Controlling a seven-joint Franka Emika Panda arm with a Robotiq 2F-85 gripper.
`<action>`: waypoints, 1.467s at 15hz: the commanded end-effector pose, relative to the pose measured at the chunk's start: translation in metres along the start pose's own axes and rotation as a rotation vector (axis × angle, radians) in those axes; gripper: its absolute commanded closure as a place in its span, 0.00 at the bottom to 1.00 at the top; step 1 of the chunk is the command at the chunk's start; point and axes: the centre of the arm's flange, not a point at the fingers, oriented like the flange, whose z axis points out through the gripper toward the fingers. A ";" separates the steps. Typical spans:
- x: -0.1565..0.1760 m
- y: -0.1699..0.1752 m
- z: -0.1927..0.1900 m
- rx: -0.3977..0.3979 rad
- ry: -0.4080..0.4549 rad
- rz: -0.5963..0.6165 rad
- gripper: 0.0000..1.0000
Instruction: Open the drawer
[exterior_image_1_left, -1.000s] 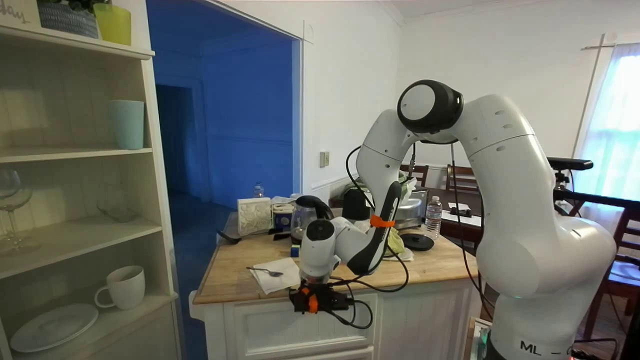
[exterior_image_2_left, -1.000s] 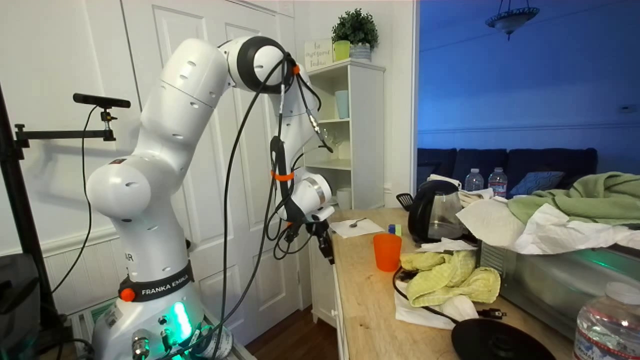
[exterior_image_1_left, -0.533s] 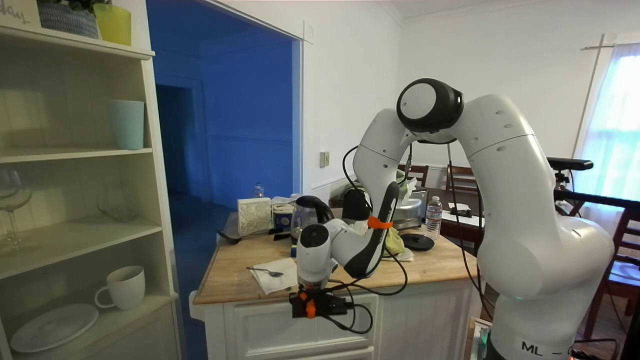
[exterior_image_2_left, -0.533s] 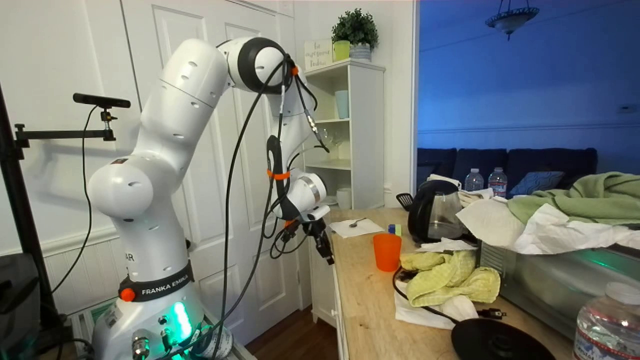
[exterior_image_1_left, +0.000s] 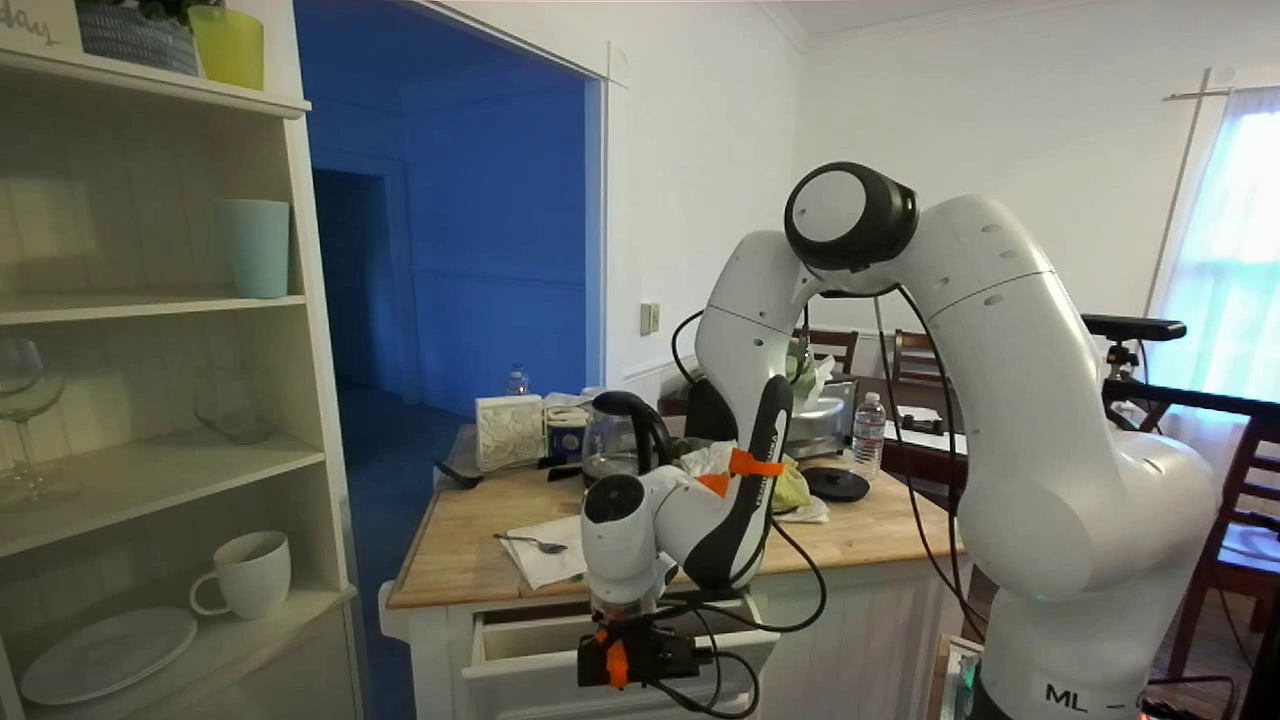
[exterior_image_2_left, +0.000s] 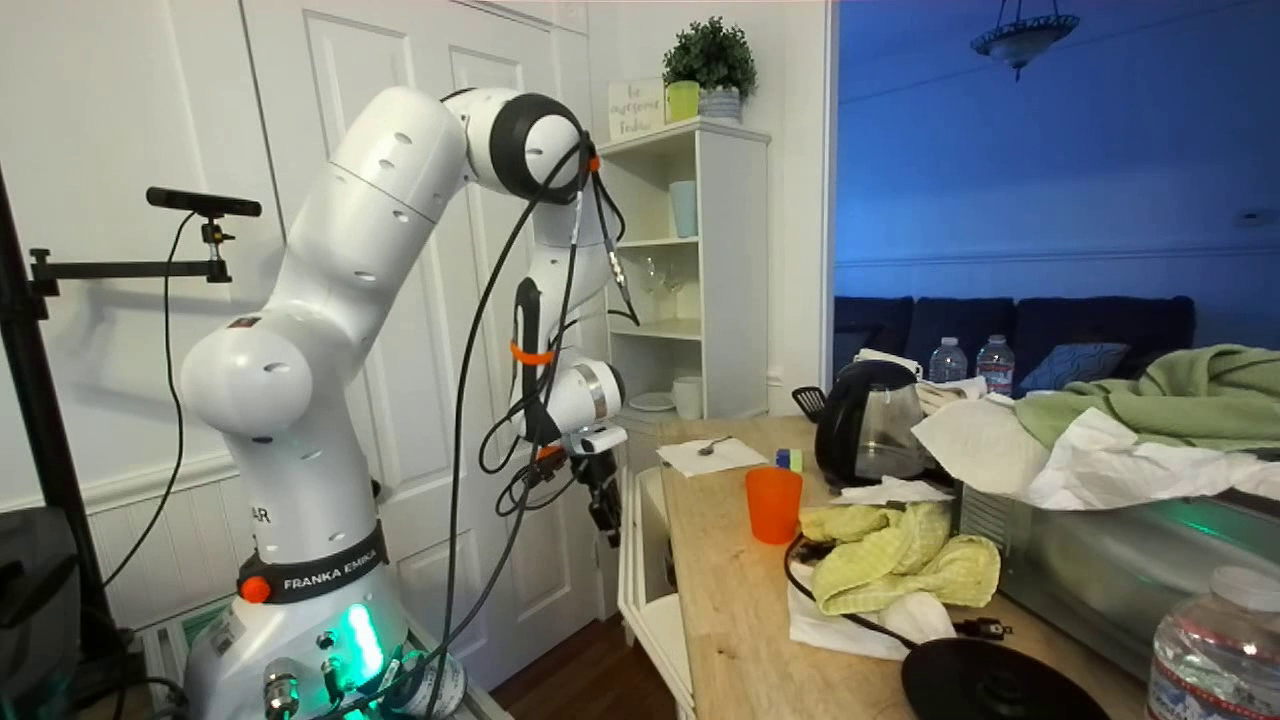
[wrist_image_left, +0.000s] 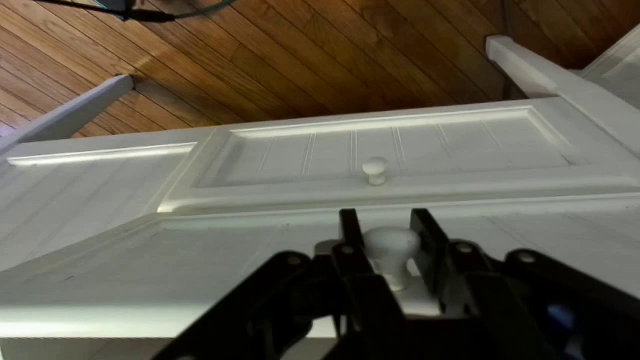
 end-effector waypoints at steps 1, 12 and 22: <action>-0.033 0.026 -0.007 -0.080 -0.075 0.009 0.88; -0.058 0.028 0.016 -0.145 -0.168 -0.061 0.88; -0.064 0.021 0.036 -0.188 -0.270 -0.077 0.88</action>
